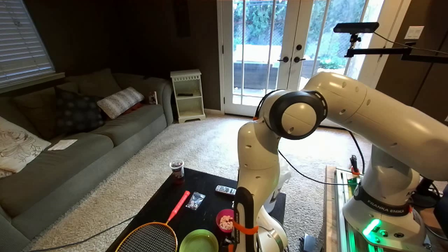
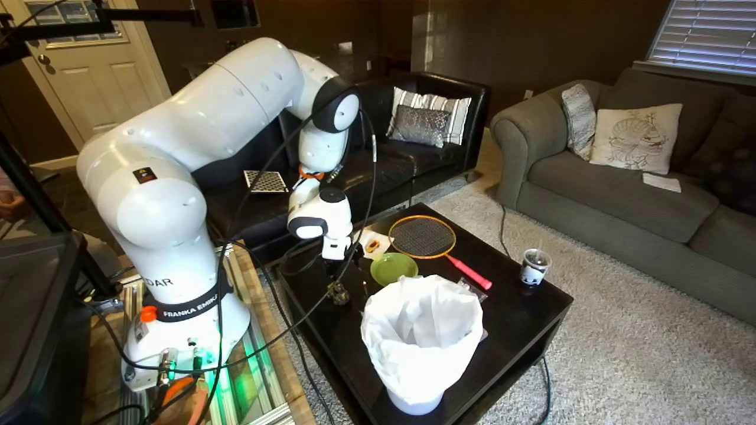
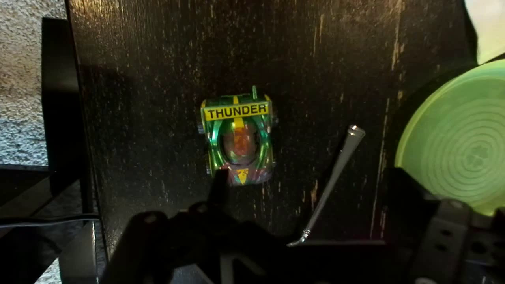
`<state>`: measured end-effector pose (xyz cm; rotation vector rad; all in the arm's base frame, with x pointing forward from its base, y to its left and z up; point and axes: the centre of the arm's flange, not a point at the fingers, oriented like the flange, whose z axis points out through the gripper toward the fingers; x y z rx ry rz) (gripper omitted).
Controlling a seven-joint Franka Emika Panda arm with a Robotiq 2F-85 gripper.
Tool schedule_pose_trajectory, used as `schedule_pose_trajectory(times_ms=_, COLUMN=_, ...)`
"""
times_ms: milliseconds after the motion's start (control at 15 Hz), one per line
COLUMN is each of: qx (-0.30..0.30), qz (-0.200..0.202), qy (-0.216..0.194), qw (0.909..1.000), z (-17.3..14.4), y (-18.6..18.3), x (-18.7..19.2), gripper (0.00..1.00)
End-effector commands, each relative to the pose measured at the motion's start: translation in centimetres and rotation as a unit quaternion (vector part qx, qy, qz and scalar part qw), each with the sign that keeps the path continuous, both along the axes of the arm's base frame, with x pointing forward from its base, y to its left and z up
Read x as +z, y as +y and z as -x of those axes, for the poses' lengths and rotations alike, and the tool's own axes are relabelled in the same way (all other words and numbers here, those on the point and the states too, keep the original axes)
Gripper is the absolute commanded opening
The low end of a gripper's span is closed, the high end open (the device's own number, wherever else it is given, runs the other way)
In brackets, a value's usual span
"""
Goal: Move the toy on the table
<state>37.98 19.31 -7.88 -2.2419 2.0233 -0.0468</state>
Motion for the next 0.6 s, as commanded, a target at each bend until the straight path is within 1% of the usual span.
schedule_pose_trajectory(times_ms=0, qx=0.000, qz=0.003, qy=-0.003, qw=1.0000, z=-0.09, y=-0.02, x=0.48, gripper=1.00)
schedule_pose_trajectory(times_ms=200, qx=0.003, qz=0.007, qy=-0.007, qw=0.9999, z=-0.12, y=-0.12, x=1.34, gripper=1.00)
schedule_pose_trajectory(times_ms=533, qx=0.003, qz=0.009, qy=-0.006, qw=0.9999, z=-0.02, y=-0.28, x=1.32, gripper=1.00)
